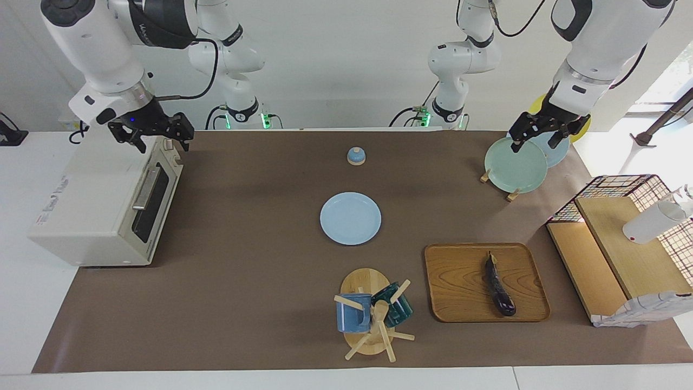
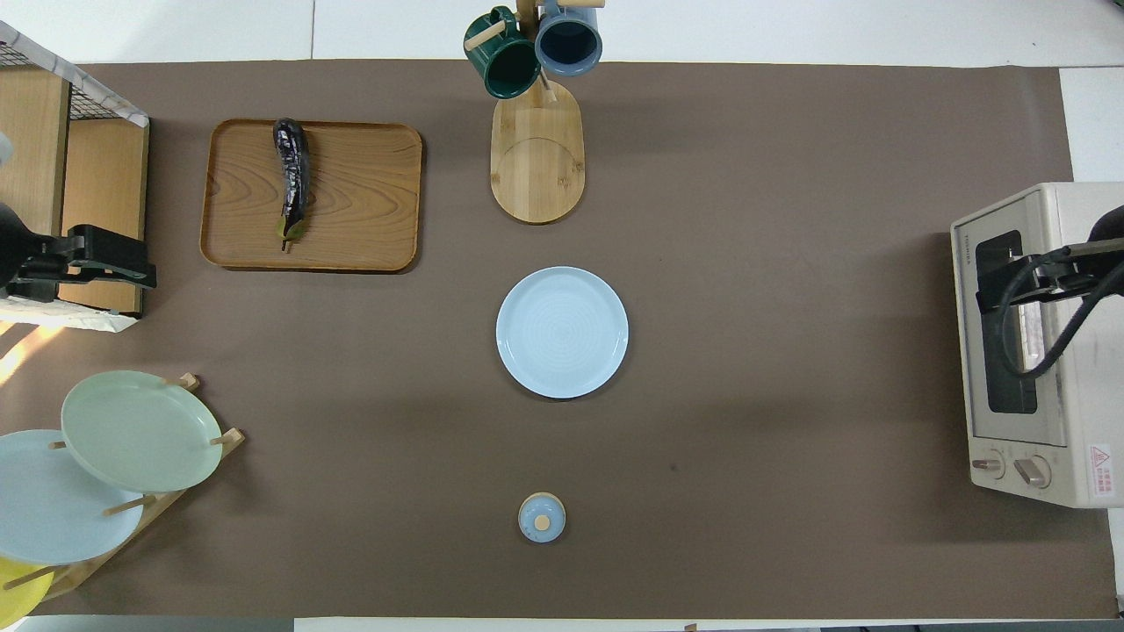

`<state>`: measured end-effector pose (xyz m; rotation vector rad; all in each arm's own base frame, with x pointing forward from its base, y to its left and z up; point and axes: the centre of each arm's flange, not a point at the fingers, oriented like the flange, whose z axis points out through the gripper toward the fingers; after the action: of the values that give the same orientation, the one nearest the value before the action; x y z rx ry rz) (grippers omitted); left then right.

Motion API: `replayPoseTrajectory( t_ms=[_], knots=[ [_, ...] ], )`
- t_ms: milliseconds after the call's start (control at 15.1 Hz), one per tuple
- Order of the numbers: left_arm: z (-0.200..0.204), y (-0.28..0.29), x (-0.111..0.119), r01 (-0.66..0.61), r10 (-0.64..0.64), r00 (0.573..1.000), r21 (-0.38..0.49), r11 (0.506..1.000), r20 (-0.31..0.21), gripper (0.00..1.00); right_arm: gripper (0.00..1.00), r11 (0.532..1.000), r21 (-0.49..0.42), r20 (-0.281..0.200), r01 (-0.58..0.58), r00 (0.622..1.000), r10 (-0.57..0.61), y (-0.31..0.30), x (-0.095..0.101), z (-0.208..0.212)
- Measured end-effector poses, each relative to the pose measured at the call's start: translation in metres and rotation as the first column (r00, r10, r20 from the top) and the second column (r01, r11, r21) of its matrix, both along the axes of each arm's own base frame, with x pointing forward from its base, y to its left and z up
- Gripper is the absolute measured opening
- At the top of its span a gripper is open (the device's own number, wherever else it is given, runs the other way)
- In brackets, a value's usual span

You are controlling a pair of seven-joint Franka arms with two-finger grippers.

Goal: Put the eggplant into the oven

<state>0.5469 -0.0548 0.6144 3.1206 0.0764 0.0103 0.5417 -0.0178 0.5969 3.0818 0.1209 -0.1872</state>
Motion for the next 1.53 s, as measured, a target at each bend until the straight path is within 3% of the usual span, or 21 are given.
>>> replayPoseTrajectory(
  t_ms=[266, 731, 1129, 1528],
  knots=[
    [-0.039, 0.0, 0.03, 0.001, -0.001, 1.0, -0.011, 1.0, 0.005, 1.0, 1.0, 1.0, 0.0, 0.0, 0.001, 1.0, -0.001, 0.0, 0.0, 0.0],
    [-0.144, -0.002, 0.091, 0.034, -0.034, 0.999, -0.035, 0.999, -0.019, 1.0, 1.0, 1.0, 0.0, 0.001, -0.003, 1.0, 0.003, 0.002, 0.0, 0.001],
    [-0.178, -0.006, 0.107, 0.057, -0.058, 0.998, -0.045, 0.997, -0.01, 1.0, 1.0, 1.0, 0.001, 0.01, -0.009, 1.0, 0.009, 0.005, -0.002, 0.005],
    [-0.248, -0.019, 0.138, 0.128, -0.127, 0.992, -0.06, 0.99, 0.016, 1.0, 1.0, 1.0, 0.001, 0.005, -0.017, 1.0, 0.017, 0.009, -0.003, 0.003]
  ],
)
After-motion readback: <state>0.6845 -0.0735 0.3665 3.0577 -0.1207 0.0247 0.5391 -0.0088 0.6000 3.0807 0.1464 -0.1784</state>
